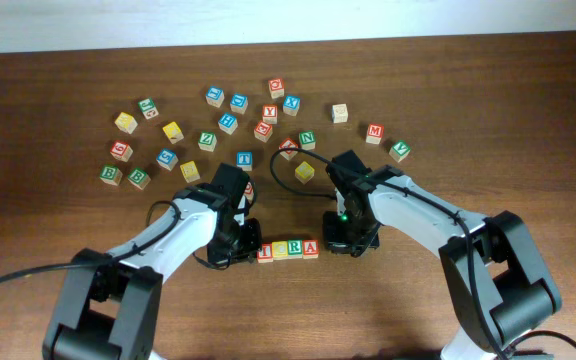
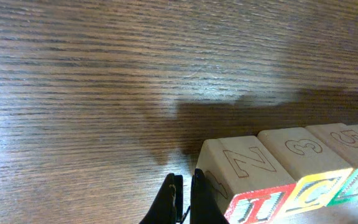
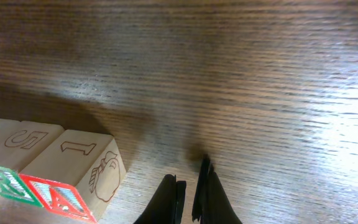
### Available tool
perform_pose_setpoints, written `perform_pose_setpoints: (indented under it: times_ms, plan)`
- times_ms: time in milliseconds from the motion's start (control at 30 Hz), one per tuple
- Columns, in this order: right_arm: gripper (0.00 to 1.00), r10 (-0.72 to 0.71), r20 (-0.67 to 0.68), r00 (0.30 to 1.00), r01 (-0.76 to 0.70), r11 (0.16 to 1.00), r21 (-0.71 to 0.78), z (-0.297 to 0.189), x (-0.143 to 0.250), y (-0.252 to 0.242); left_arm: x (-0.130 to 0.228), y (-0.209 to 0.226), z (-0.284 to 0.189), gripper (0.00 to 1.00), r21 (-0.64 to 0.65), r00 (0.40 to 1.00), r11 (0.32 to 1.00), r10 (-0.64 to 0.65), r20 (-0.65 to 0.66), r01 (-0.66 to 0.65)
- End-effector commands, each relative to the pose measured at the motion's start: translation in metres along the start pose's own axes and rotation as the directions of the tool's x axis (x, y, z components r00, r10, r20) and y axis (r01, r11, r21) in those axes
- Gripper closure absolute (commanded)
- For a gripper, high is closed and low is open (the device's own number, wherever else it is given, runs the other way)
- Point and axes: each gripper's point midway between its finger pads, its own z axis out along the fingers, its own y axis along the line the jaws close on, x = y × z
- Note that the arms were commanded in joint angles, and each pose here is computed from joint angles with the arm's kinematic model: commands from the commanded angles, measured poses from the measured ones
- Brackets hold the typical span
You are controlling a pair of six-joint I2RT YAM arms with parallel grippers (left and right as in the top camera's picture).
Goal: Spell out ICRA
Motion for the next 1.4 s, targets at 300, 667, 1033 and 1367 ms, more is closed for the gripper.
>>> perform_pose_setpoints:
  times_ms: [300,667,1033,1367]
  plan:
    - [0.96,-0.054,0.018,0.998,0.054,0.998,-0.034,0.012,0.005,0.034,-0.008,-0.012,-0.018,1.00,0.046,0.996,0.998,0.049,0.071,-0.052]
    - [0.96,-0.053,0.012,0.999,0.053,0.998,-0.029,0.012,0.006,0.033,0.000,-0.001,-0.048,1.00,-0.023,0.990,0.997,0.080,0.118,-0.078]
    - [0.96,-0.055,0.018,0.998,0.055,0.998,-0.032,0.012,0.005,0.034,0.044,-0.025,-0.028,1.00,-0.086,0.996,0.993,0.081,0.030,-0.078]
    - [0.96,-0.051,0.007,0.999,0.051,0.998,-0.025,0.012,0.007,0.032,0.033,-0.018,0.003,1.00,-0.147,0.997,0.987,0.074,0.004,-0.072]
